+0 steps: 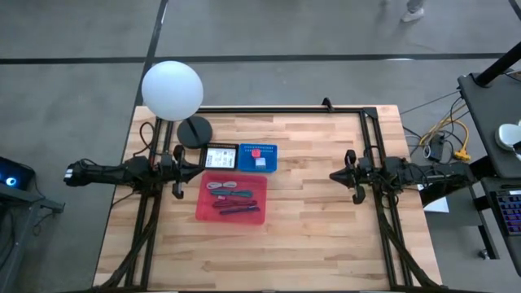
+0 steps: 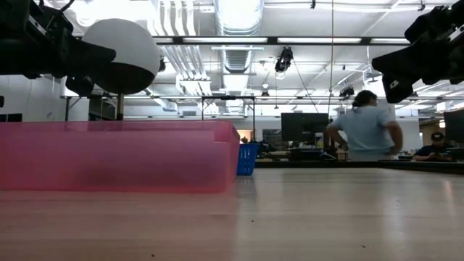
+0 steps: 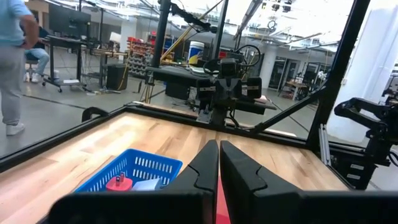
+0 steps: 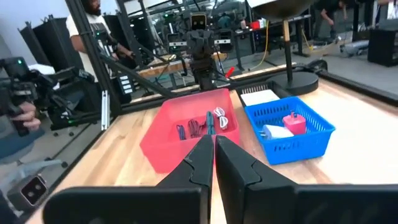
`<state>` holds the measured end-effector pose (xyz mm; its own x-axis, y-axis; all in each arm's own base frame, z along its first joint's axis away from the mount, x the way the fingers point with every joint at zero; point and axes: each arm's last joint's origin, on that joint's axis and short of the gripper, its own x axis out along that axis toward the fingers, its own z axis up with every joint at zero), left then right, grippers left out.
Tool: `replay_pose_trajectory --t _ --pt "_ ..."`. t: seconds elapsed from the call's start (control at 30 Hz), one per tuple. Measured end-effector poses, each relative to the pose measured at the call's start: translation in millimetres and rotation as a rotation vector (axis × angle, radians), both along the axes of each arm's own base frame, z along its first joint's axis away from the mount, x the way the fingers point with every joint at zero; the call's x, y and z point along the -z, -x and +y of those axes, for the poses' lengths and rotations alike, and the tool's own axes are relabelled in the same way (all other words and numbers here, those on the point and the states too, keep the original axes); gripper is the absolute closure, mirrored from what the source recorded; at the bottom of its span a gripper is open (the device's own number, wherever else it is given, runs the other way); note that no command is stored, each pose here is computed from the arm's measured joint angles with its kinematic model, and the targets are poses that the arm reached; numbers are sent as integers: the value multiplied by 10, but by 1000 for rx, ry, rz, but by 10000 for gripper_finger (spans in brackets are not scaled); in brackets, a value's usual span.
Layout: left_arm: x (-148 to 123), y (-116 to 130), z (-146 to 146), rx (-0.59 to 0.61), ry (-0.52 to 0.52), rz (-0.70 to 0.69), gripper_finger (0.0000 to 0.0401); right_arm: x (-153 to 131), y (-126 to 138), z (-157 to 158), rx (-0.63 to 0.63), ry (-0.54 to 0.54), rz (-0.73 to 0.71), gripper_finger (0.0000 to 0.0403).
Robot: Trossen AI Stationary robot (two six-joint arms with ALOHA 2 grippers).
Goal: Pick and place items into bin
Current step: Return to Home Position
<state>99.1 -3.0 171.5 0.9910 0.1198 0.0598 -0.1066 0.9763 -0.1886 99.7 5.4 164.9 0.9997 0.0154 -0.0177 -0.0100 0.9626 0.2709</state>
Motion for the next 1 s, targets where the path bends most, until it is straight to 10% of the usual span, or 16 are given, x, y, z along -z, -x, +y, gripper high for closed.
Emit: replay_pose_trajectory --t 1.0 --pt "4 -2 0 -1 -1 2 401 0 0 1 -2 14 0 394"
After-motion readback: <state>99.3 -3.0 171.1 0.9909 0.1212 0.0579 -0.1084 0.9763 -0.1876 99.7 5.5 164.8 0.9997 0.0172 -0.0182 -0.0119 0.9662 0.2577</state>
